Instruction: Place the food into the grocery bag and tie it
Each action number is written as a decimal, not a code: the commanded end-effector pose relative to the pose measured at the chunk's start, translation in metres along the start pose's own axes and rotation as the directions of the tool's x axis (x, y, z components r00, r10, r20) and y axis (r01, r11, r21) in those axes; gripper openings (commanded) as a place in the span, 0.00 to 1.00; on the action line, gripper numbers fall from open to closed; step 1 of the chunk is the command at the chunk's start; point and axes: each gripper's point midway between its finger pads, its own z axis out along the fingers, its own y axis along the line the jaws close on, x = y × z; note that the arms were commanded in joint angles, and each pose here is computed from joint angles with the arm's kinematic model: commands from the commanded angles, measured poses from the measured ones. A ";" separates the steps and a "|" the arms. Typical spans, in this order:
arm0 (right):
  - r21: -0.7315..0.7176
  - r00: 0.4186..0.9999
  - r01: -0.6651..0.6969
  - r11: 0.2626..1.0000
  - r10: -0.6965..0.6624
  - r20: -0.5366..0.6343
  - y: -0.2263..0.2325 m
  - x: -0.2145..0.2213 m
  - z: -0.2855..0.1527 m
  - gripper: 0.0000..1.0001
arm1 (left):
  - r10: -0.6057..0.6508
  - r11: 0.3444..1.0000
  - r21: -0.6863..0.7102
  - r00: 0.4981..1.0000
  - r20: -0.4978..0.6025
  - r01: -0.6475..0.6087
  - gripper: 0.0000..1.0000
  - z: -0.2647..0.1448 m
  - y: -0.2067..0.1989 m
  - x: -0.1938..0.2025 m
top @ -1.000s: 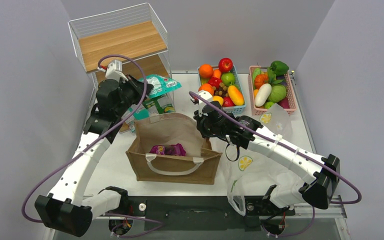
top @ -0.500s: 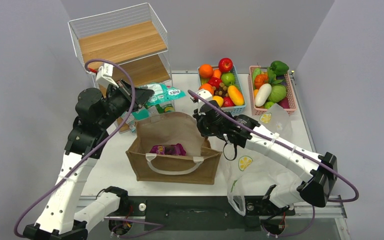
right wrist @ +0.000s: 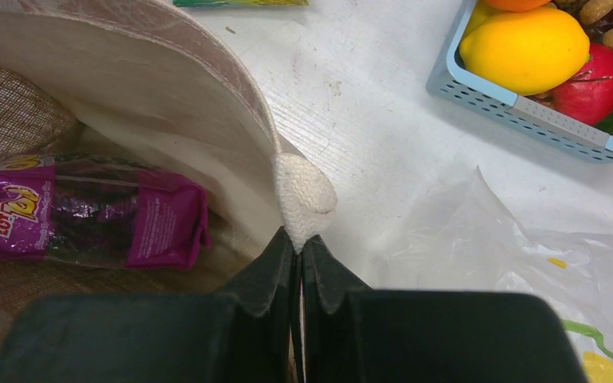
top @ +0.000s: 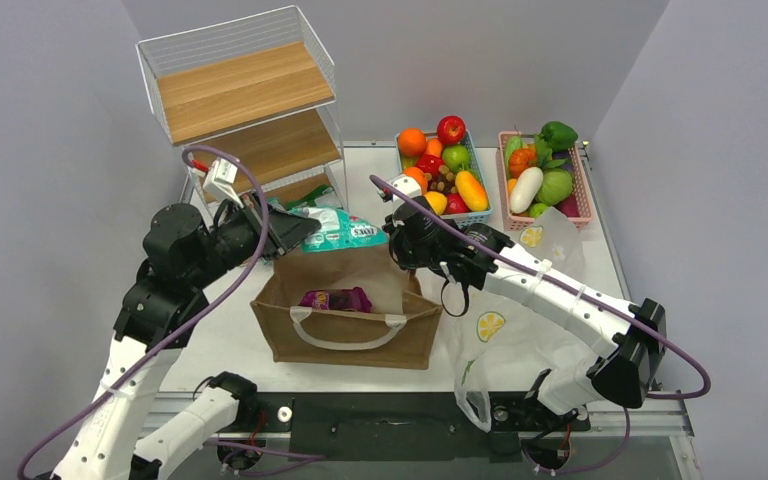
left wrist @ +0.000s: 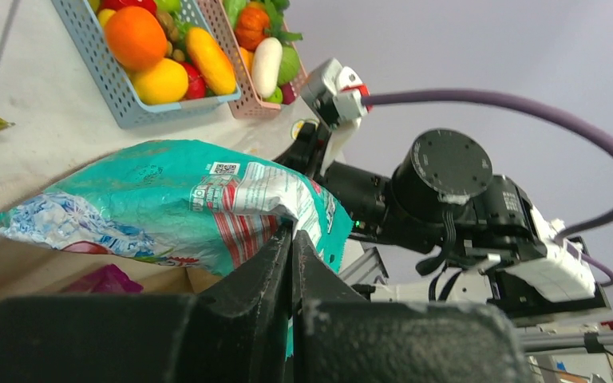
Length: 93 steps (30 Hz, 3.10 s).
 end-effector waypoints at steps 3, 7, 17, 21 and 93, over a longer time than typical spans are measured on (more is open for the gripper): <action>0.061 0.999 0.010 0.998 -0.012 0.037 -0.013 -0.017 -0.008 0.00 | -0.020 0.994 0.109 0.998 -0.062 0.027 0.00 -0.015 -0.012 0.025; 0.077 0.999 0.019 0.997 -0.022 0.049 -0.017 -0.021 -0.012 0.00 | -0.033 0.992 0.120 0.994 -0.107 0.046 0.00 -0.016 -0.005 0.043; 0.067 0.997 0.016 0.998 -0.020 0.069 -0.015 -0.029 -0.017 0.00 | -0.068 0.991 0.110 0.990 -0.123 0.082 0.31 -0.003 0.006 0.062; 0.066 0.997 0.014 0.998 -0.019 0.073 -0.014 -0.031 -0.017 0.00 | -0.079 0.994 0.069 0.987 -0.139 0.090 0.70 0.004 0.012 0.068; -0.197 0.970 0.199 0.960 -0.165 0.179 0.084 -0.088 -0.006 0.00 | 0.462 0.622 -0.581 0.845 -0.269 -0.525 0.66 -0.081 0.100 -0.021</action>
